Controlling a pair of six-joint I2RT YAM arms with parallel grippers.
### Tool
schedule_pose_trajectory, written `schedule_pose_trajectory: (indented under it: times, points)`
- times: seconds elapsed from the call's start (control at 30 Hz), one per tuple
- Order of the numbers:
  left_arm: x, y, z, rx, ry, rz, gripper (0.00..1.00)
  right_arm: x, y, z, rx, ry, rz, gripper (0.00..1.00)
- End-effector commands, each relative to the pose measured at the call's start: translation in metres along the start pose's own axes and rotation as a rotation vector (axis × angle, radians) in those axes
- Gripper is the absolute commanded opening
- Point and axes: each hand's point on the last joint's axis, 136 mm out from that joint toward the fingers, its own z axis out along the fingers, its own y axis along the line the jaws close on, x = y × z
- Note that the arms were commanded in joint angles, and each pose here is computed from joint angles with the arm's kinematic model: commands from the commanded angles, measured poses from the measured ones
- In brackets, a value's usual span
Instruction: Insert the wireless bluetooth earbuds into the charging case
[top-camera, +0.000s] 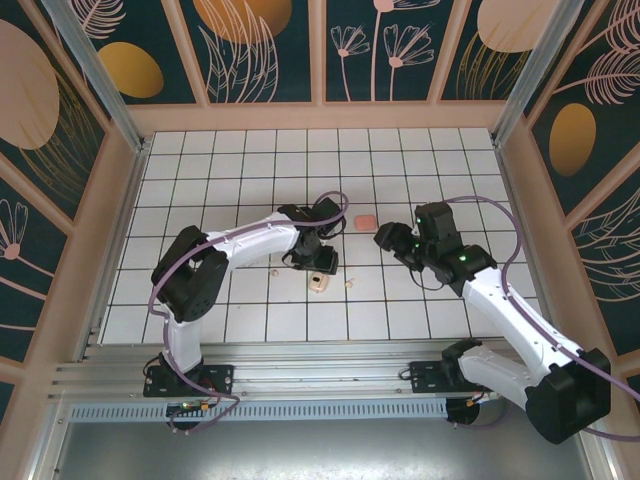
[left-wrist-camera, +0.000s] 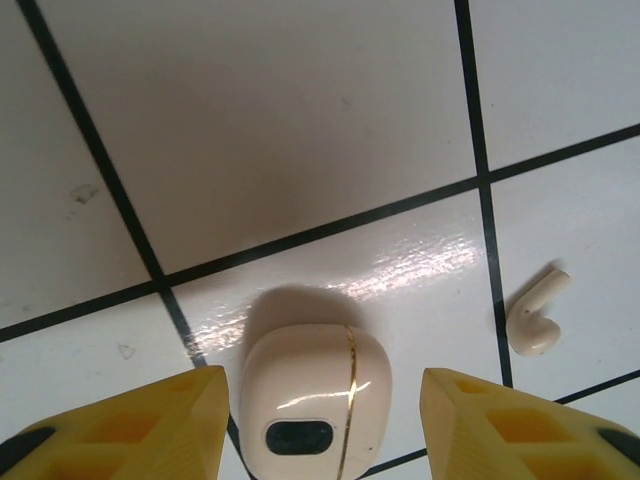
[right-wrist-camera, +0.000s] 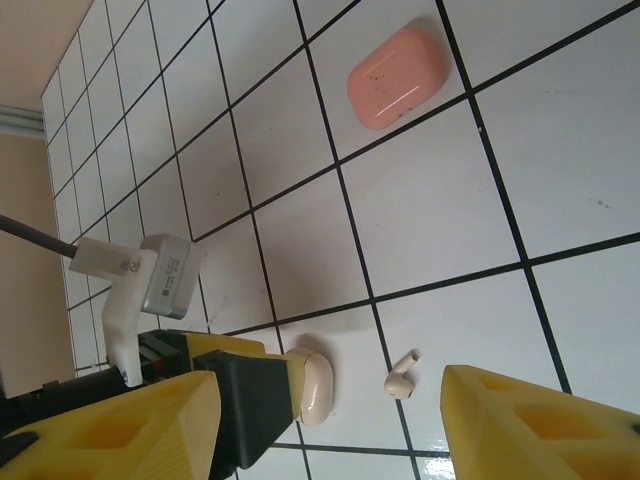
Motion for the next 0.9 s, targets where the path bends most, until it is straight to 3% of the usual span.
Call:
schedule_pose_trajectory:
  times: [0.0, 0.37, 0.77, 0.87]
  points:
    - [0.013, 0.004, 0.014, -0.027, 0.061, -0.001, 0.53, -0.002, -0.007, -0.001, 0.015, -0.026, 0.014, 0.61]
    - [0.024, 0.023, 0.024, -0.112, 0.086, 0.008, 0.52, 0.004, -0.014, -0.004, 0.012, -0.029, 0.029, 0.61]
    - [0.035, 0.024, 0.028, -0.11, 0.11, 0.008, 0.58, 0.007, -0.02, -0.012, -0.002, -0.057, 0.058, 0.61]
    - [0.039, 0.028, 0.03, -0.119, 0.116, 0.006, 0.55, 0.007, -0.02, -0.012, -0.001, -0.058, 0.06, 0.61]
